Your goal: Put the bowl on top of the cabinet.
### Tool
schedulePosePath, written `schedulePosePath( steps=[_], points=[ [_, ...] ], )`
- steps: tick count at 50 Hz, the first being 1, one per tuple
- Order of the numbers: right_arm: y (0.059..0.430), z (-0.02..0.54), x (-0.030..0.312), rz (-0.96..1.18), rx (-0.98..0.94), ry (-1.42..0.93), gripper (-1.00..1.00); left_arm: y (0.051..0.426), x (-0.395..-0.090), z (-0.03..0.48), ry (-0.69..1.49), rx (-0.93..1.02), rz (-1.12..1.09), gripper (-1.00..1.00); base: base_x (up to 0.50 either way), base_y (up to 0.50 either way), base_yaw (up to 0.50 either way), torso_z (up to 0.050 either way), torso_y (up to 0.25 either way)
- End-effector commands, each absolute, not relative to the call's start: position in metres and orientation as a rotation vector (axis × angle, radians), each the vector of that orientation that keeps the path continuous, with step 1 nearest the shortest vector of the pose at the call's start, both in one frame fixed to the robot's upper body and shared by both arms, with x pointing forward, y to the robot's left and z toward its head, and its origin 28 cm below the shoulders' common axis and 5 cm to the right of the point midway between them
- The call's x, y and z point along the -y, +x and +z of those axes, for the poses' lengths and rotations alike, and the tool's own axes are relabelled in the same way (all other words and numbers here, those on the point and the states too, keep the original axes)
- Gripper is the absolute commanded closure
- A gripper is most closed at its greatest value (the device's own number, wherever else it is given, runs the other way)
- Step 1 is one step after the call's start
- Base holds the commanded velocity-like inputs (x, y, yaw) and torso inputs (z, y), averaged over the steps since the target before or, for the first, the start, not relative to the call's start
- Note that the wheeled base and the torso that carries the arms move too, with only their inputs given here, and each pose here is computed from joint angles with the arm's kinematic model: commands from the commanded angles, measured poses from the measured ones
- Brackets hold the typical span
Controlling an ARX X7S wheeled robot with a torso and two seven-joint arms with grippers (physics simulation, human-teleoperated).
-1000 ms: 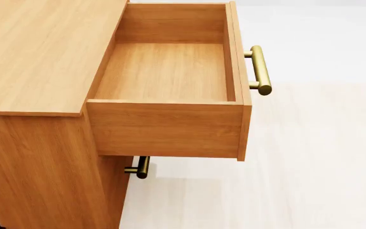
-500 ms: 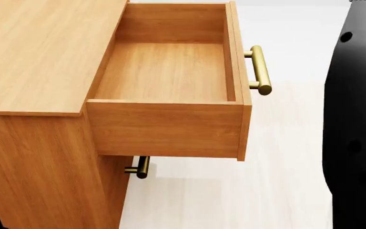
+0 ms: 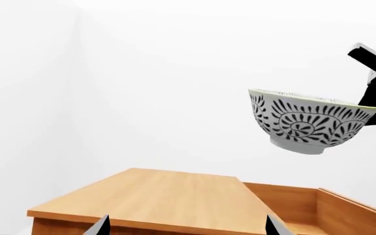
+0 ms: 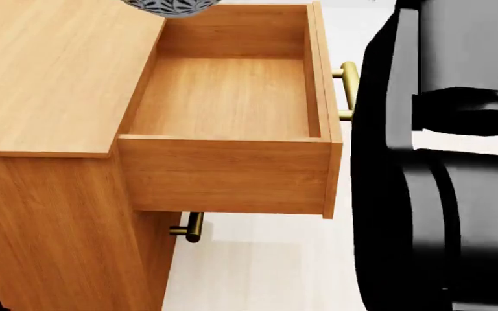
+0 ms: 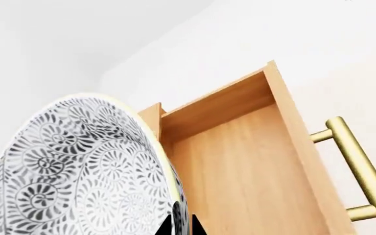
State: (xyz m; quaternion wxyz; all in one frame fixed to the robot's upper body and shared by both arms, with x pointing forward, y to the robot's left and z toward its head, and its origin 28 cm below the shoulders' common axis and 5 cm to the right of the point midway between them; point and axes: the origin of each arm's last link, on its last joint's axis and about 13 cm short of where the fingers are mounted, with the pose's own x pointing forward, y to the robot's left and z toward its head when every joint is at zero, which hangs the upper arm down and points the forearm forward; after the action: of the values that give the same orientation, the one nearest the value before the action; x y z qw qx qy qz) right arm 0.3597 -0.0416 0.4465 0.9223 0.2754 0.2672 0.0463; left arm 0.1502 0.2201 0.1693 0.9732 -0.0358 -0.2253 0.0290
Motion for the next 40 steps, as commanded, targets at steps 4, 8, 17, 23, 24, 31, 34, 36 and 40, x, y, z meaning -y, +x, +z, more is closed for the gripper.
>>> schedulePosePath(
  steps=[4,8,17,23,24,31,34,36,40],
  points=[
    [0.354,0.443,0.012,0.240,-0.597,0.563,1.00,0.151,-0.221,0.169,-0.079,0.454,0.059,-1.00,0.00,0.00,0.00,0.000,0.000],
    [0.354,0.441,0.011,0.271,-0.606,0.564,1.00,0.151,-0.221,0.168,-0.080,0.453,0.059,-1.00,0.00,0.00,0.00,0.000,0.004],
    [0.353,0.435,0.001,0.336,-0.630,0.576,1.00,0.151,-0.221,0.168,-0.080,0.453,0.061,-1.00,0.00,0.00,0.00,0.000,0.000],
    [0.353,0.427,-0.005,0.352,-0.647,0.580,1.00,0.151,-0.221,0.168,-0.078,0.450,0.059,-1.00,0.00,0.00,0.00,0.000,0.000],
    [0.353,0.425,-0.008,0.361,-0.651,0.575,1.00,0.151,-0.221,0.168,-0.079,0.451,0.060,-1.00,0.00,0.00,0.00,0.000,0.000],
    [0.354,0.416,-0.013,0.387,-0.672,0.580,1.00,0.150,-0.222,0.169,-0.083,0.452,0.062,-1.00,0.00,0.00,0.00,0.000,0.000],
    [0.354,0.414,-0.014,0.395,-0.676,0.589,1.00,0.151,-0.221,0.169,-0.084,0.452,0.062,-1.00,0.00,0.00,0.00,0.000,0.000],
    [0.355,0.411,-0.015,0.398,-0.682,0.593,1.00,0.151,-0.221,0.169,-0.084,0.452,0.061,-1.00,0.00,0.00,0.00,0.000,0.000],
    [0.356,0.407,-0.017,0.411,-0.692,0.604,1.00,0.150,-0.221,0.169,-0.084,0.453,0.060,-1.00,0.00,0.00,0.00,0.000,0.000]
  ],
)
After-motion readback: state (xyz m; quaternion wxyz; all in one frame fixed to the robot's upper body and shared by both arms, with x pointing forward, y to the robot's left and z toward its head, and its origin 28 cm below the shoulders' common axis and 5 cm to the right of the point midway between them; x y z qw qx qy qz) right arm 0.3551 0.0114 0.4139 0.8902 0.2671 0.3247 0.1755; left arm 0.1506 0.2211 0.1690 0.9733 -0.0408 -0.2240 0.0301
